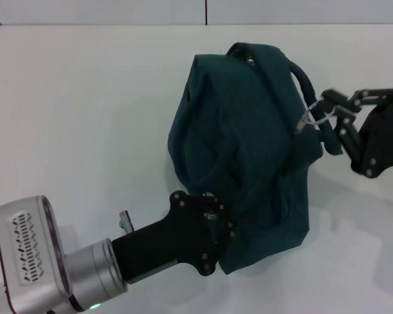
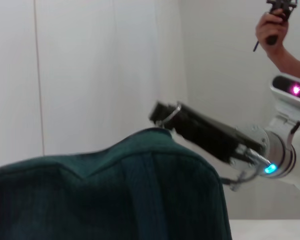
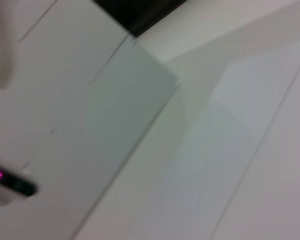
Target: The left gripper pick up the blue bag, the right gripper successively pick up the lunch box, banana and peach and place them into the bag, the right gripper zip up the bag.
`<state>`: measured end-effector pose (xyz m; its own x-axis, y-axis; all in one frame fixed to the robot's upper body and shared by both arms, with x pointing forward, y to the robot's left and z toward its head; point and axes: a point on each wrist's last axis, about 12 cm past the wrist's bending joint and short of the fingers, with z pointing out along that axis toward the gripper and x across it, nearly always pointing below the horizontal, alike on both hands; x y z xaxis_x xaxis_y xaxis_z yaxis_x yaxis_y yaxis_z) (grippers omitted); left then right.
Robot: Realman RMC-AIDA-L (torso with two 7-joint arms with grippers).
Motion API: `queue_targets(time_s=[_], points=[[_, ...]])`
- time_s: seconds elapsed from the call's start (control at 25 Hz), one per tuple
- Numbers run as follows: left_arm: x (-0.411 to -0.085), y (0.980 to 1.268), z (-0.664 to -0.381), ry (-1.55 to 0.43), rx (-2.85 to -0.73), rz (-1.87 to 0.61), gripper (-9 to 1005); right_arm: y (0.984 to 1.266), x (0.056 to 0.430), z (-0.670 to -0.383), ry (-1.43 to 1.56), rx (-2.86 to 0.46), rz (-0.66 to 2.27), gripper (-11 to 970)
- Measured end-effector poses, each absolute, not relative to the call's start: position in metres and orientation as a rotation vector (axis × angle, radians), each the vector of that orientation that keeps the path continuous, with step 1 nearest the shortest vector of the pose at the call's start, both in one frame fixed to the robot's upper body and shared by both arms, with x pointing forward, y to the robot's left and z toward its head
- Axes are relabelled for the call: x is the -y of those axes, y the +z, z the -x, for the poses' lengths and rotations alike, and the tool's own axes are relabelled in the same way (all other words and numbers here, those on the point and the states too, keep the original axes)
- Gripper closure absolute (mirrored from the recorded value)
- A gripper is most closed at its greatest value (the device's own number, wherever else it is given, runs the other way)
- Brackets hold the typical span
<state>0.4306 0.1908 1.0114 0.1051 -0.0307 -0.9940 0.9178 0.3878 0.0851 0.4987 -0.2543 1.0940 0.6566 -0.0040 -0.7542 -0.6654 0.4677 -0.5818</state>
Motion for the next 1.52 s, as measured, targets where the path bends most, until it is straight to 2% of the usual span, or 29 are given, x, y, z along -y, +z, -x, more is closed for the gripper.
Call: queue_targets(time_s=[0.44, 0.76, 1.2, 1.52], points=[[-0.183, 1.012, -0.427, -0.851, -1.227, -0.929, 829, 1.094, 0.248, -0.495, 0.42, -0.698, 0.994, 940], [-0.176, 1.021, -0.428, -0.862, -1.219, -0.769, 816, 1.093, 0.249, -0.493, 0.42, -0.702, 0.992, 941], [-0.169, 1.031, -0.432, -0.92, -1.194, -0.646, 354, 1.091, 0.25, -0.491, 0.416, -0.713, 0.993, 941], [-0.169, 1.033, -0.432, -0.931, -1.185, -0.635, 236, 1.089, 0.25, -0.49, 0.408, -0.718, 0.993, 942]])
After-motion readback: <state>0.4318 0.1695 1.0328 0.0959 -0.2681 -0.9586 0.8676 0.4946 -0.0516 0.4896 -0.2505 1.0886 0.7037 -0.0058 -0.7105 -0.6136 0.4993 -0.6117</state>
